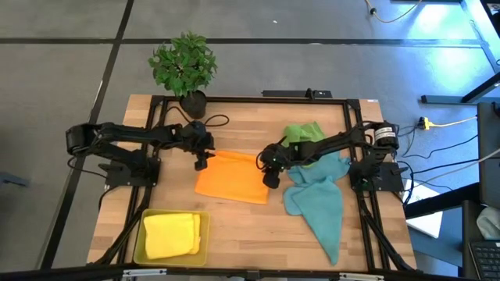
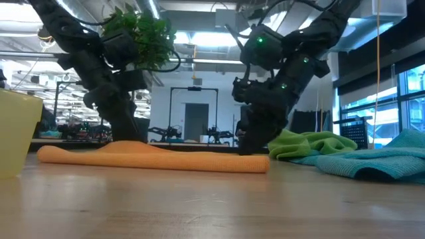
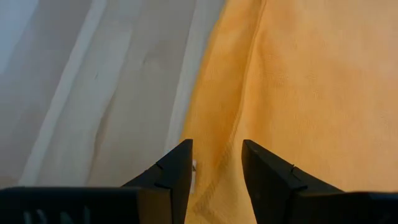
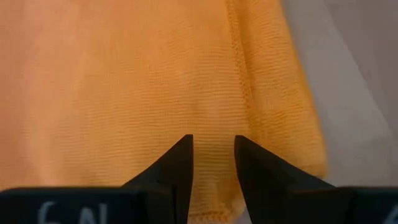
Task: Fold microfiber towels
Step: Fold the orange microfiber cloth
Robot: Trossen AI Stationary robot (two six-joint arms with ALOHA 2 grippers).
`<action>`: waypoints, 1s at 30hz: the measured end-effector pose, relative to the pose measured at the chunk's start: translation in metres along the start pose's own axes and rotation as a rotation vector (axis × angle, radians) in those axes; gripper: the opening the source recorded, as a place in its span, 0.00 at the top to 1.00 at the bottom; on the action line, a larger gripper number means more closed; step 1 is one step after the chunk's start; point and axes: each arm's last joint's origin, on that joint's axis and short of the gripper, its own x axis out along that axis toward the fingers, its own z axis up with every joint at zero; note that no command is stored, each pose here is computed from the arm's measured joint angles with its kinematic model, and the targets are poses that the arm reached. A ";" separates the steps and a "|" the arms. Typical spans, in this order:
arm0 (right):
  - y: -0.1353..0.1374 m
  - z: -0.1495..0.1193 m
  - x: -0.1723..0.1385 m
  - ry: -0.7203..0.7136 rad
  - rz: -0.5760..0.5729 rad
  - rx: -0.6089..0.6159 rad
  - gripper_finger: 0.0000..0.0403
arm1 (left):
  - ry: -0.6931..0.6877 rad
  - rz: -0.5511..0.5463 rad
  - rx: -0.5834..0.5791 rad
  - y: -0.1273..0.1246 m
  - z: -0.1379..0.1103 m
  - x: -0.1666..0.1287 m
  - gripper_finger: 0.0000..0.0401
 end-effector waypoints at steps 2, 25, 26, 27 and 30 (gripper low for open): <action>-0.002 -0.005 -0.002 -0.008 0.001 0.002 0.71 | 0.004 -0.001 0.000 0.000 0.000 0.000 0.68; -0.014 -0.052 -0.006 -0.228 0.045 0.105 0.68 | 0.076 -0.049 0.014 0.000 -0.007 0.016 0.68; -0.015 -0.052 -0.004 -0.223 0.041 0.104 0.67 | 0.077 -0.044 0.018 0.000 -0.007 0.016 0.68; -0.014 -0.051 -0.003 -0.221 0.039 0.104 0.67 | 0.075 -0.041 0.022 0.000 -0.007 0.016 0.68; -0.014 -0.051 0.000 -0.222 0.038 0.106 0.67 | 0.069 -0.035 0.033 0.001 -0.006 0.016 0.68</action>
